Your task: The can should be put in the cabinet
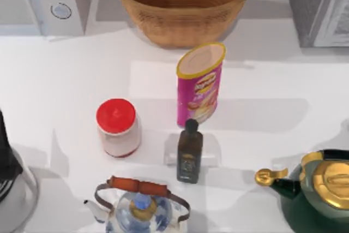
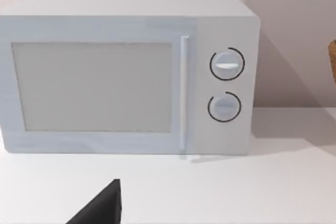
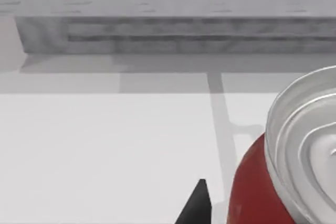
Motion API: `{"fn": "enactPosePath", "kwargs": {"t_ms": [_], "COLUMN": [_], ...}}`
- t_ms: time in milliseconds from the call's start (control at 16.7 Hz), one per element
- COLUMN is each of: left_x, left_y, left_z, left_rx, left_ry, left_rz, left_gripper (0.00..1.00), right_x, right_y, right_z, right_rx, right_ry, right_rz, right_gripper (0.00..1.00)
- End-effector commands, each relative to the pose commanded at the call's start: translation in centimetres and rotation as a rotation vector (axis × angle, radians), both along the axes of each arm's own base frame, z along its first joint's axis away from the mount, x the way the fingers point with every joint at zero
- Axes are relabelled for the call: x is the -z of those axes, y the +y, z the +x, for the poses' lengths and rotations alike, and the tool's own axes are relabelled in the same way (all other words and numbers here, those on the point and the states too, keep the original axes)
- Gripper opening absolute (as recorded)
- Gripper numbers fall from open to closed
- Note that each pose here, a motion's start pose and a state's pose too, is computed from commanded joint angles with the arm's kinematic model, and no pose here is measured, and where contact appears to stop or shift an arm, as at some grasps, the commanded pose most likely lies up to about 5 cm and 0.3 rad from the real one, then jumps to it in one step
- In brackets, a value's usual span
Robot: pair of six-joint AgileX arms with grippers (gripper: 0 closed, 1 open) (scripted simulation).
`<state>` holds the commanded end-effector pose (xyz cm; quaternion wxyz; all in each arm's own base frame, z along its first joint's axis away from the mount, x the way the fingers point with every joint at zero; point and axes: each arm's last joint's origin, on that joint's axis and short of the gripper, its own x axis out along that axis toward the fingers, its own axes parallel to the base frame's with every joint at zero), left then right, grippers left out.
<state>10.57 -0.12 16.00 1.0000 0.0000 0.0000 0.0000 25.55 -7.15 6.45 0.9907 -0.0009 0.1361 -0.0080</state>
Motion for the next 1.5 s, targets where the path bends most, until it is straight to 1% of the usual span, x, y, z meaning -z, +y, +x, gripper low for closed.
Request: {"fn": "enactPosePath", "kwargs": {"t_ms": [180,360,540,780,900,1260,1500], "left_x": [0.0,0.0,0.0,0.0,0.0,0.0,0.0], "left_y": [0.0,0.0,0.0,0.0,0.0,0.0,0.0], "left_z": [0.0,0.0,0.0,0.0,0.0,0.0,0.0], "left_rx": [0.0,0.0,0.0,0.0,0.0,0.0,0.0], "left_ry": [0.0,0.0,0.0,0.0,0.0,0.0,0.0], "left_rz": [0.0,0.0,0.0,0.0,0.0,0.0,0.0], "left_gripper": [1.0,1.0,1.0,1.0,1.0,1.0,1.0], "right_x": [-2.4,-5.2,-8.6,-12.5,-13.2,-13.4,-16.5], "right_y": [-0.3,-0.3,-0.1,0.2,0.3,0.4,1.4], "right_z": [0.7,0.9,0.4,-0.6,-0.8,-0.9,-2.4], "right_rx": [0.0,0.0,-0.001,-0.003,-0.003,-0.006,-0.035], "right_ry": [0.005,0.047,0.065,0.03,0.021,0.01,-0.133], "right_rz": [0.001,0.015,0.021,0.01,0.007,0.004,-0.047], "right_gripper": [0.0,0.0,0.0,0.0,0.0,0.0,0.0]}}
